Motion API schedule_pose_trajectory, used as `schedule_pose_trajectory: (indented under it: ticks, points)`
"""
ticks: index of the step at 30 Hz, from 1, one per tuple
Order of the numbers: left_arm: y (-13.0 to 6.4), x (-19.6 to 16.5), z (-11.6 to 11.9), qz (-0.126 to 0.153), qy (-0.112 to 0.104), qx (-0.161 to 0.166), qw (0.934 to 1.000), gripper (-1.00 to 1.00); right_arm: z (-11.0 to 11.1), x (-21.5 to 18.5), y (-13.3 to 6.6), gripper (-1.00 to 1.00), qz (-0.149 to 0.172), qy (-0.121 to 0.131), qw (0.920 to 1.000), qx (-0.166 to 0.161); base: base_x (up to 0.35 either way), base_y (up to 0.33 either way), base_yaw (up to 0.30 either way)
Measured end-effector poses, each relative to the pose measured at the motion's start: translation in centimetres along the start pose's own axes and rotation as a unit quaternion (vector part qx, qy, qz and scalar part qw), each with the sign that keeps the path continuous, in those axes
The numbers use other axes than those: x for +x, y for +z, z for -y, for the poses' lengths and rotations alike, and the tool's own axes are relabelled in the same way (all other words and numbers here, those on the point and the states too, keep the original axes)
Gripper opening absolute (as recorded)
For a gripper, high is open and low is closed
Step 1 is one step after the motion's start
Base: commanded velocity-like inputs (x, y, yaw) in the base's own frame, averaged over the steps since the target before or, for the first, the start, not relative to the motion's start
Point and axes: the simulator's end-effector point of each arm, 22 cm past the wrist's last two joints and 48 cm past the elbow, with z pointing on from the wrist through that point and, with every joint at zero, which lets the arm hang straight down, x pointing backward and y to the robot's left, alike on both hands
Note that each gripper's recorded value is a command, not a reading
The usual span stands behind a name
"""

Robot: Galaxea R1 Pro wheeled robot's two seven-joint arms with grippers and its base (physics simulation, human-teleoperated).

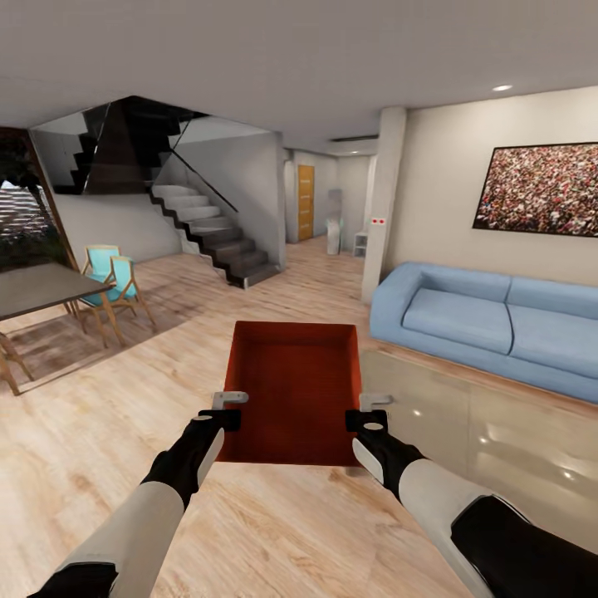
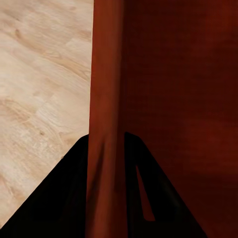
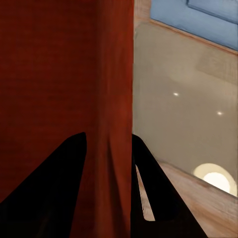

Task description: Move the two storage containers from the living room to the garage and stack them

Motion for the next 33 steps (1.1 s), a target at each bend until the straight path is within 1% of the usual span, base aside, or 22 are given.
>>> schedule_pose_trajectory:
  ticks: [25,29,33]
  points:
    - [0.0,0.02,0.0,0.0,0.0,0.0,1.0,-1.0,0.0,0.01,0.0,-1.0,0.0,0.0,1.0,0.0,0.0,0.0,0.278]
    - [0.0,0.07,0.01,-0.001,0.0,0.0,1.0,-1.0,0.02,0.04,-0.02,-1.0,-0.001,-0.001,1.0,0.0,0.039,0.0,0.131]
    - [-0.01,0.24,0.03,-0.003,0.0,0.0,1.0,-1.0,0.04,0.19,-0.05,-1.0,-0.003,-0.001,1.0,0.0,0.234,0.047,0.021]
